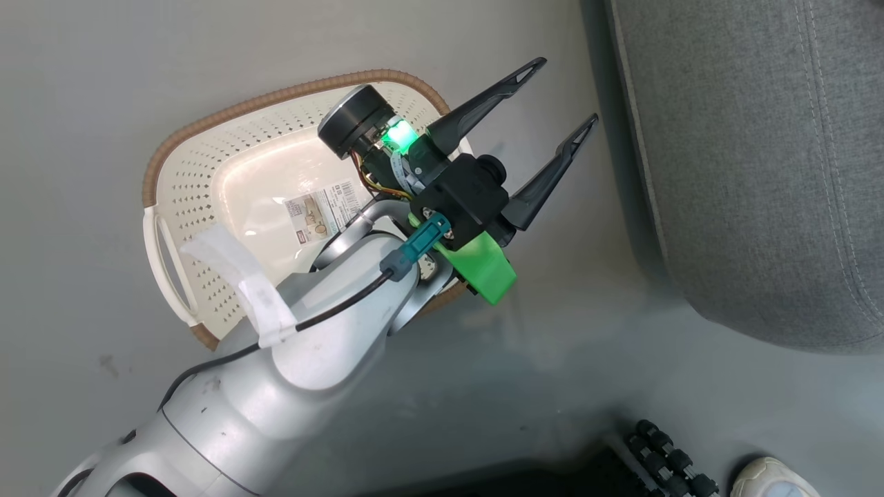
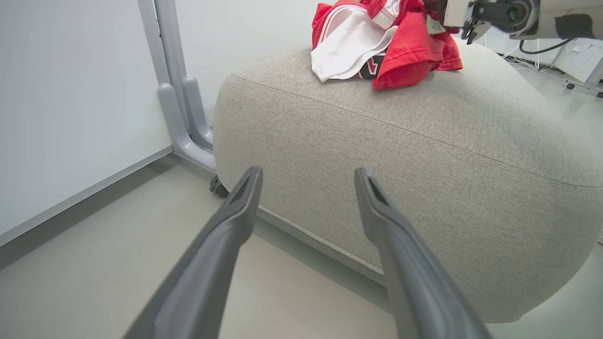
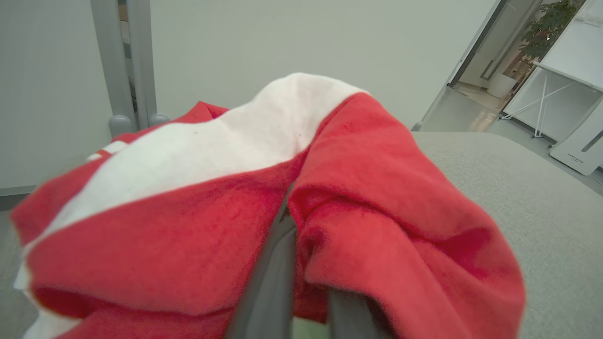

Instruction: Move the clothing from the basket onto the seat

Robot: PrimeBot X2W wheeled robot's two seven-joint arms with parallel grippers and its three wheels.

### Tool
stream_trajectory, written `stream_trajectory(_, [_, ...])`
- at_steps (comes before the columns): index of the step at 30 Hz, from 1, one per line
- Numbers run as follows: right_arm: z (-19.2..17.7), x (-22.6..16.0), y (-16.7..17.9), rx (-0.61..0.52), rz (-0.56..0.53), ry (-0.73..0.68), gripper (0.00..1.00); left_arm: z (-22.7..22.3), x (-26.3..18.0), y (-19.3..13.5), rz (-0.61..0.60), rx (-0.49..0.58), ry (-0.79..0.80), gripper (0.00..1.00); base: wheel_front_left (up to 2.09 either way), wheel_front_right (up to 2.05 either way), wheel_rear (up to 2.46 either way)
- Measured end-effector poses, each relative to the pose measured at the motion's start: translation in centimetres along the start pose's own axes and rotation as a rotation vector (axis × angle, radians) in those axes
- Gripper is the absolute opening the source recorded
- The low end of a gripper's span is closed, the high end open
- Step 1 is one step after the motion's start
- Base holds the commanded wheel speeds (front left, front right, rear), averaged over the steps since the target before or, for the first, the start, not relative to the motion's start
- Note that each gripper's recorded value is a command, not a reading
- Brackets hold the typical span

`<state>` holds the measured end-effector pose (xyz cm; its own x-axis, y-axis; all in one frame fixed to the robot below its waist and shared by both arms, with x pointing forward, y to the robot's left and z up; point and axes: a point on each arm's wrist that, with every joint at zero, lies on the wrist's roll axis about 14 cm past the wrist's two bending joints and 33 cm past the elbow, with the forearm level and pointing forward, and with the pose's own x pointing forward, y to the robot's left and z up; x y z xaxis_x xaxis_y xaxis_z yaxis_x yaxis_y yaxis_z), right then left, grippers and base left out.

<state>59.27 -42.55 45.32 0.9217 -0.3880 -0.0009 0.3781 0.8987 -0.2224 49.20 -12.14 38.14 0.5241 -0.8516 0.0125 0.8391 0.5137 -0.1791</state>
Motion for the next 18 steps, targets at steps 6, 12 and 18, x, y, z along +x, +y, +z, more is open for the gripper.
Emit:
stream_trajectory(6, [-1.2, -0.7, 0.2, 0.022, 0.001, 0.039, 1.0, 0.7, 0.0, 0.2, 0.006, 0.01, -0.011, 1.0, 0.0, 0.0, 0.0])
stream_trajectory(12, [-0.2, -2.3, 0.1, 0.036, 0.013, 0.019, 1.0, 2.3, -0.3, 0.3, 0.028, 0.031, -0.029, 1.0, 0.0, 0.0, 0.0])
stream_trajectory(18, [0.1, -5.5, -0.2, 0.047, 0.027, 0.02, 1.0, 4.2, -0.9, -0.1, 0.056, 0.043, -0.052, 1.0, 0.0, 0.0, 0.0])
